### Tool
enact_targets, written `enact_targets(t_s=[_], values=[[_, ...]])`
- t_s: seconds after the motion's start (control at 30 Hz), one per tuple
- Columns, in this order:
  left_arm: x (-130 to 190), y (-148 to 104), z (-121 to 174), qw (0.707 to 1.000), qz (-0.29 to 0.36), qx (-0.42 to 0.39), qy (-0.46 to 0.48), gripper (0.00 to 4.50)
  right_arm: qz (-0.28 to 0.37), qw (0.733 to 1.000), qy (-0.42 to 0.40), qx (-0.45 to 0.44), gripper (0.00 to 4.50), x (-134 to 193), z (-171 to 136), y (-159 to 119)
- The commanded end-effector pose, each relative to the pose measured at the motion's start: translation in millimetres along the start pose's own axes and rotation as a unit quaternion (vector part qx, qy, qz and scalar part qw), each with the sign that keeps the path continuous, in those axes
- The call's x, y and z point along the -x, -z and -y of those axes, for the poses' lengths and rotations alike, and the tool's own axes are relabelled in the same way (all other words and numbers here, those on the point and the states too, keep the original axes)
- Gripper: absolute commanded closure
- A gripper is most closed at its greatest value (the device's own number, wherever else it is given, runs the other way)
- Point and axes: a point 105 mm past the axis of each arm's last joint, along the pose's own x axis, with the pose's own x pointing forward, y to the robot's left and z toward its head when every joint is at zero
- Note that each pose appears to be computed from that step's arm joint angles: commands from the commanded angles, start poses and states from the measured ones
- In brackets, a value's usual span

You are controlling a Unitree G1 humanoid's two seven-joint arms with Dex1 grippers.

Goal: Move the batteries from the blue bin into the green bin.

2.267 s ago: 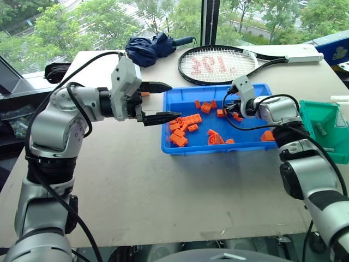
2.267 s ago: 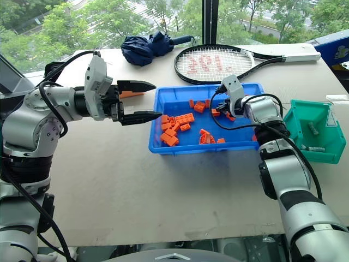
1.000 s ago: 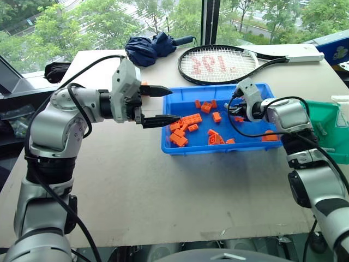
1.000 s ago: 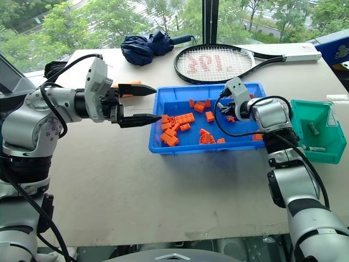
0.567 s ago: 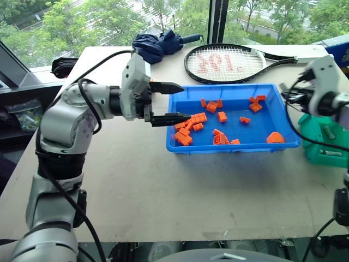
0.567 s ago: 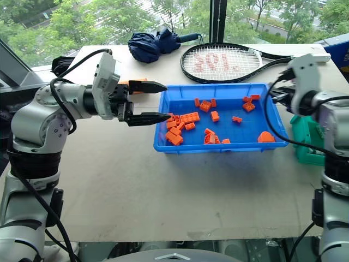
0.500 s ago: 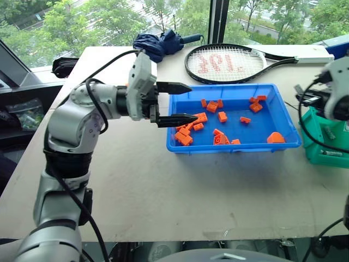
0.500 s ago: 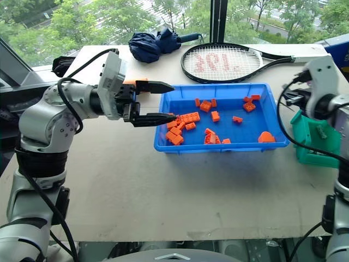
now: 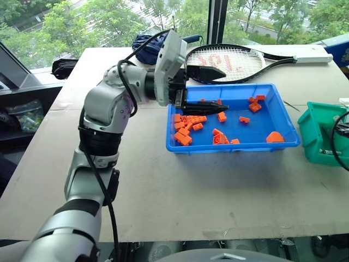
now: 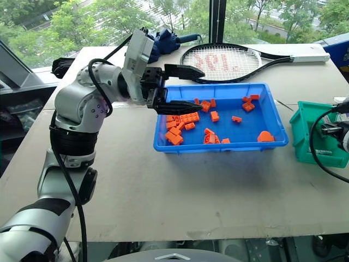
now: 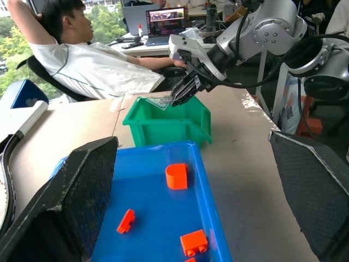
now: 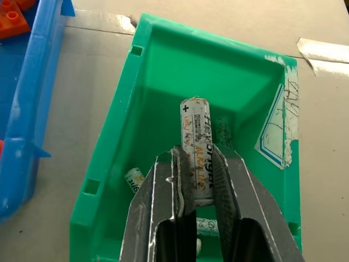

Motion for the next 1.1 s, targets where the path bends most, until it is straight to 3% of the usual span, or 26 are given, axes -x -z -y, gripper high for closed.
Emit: enact_targets(t_s=[0.03,0.2,0.23,0.27,0.4,0.53,0.77,0.93,1.07,1.1], values=[[-0.7,-14.9,-0.7,0.999,0.012,-0.029,0.005,0.00,0.039,0.999,0.022,0.008,3.50,11.9,11.2,-14.2],[3.4,-9.4,-3.5,1.000,0.005,-0.023,-0.007,0.00,0.048,0.998,0.029,0.008,1.31,14.0,15.3,-15.0],[5.1,-7.0,-4.6,1.000,0.000,-0.022,-0.013,0.00,0.053,0.998,0.031,0.011,1.15,14.4,15.8,-16.8],[7.5,-4.1,-5.8,1.000,-0.006,-0.021,-0.021,0.00,0.066,0.997,0.029,0.016,0.72,15.1,14.9,-21.3],[25.8,10.1,-4.2,0.998,-0.034,-0.005,-0.050,0.00,0.133,0.989,-0.059,0.025,0.72,17.9,-14.7,-37.9],[53.4,26.4,0.4,0.993,-0.069,0.012,-0.098,0.00,0.172,0.969,-0.168,0.064,0.72,24.3,-53.4,-29.5],[96.5,49.6,24.3,0.975,-0.101,0.038,-0.194,0.00,0.186,0.930,-0.301,0.094,0.72,39.4,-85.9,19.3],[116.6,85.9,70.5,0.950,-0.112,0.111,-0.269,0.00,0.166,0.910,-0.349,0.150,0.72,44.9,-96.2,73.5],[127.2,116.7,111.0,0.935,-0.148,0.140,-0.290,0.00,0.161,0.905,-0.381,0.099,0.72,50.5,-100.8,94.4],[128.5,123.0,119.7,0.932,-0.155,0.145,-0.295,0.00,0.165,0.904,-0.384,0.085,0.45,51.2,-100.1,97.1]])
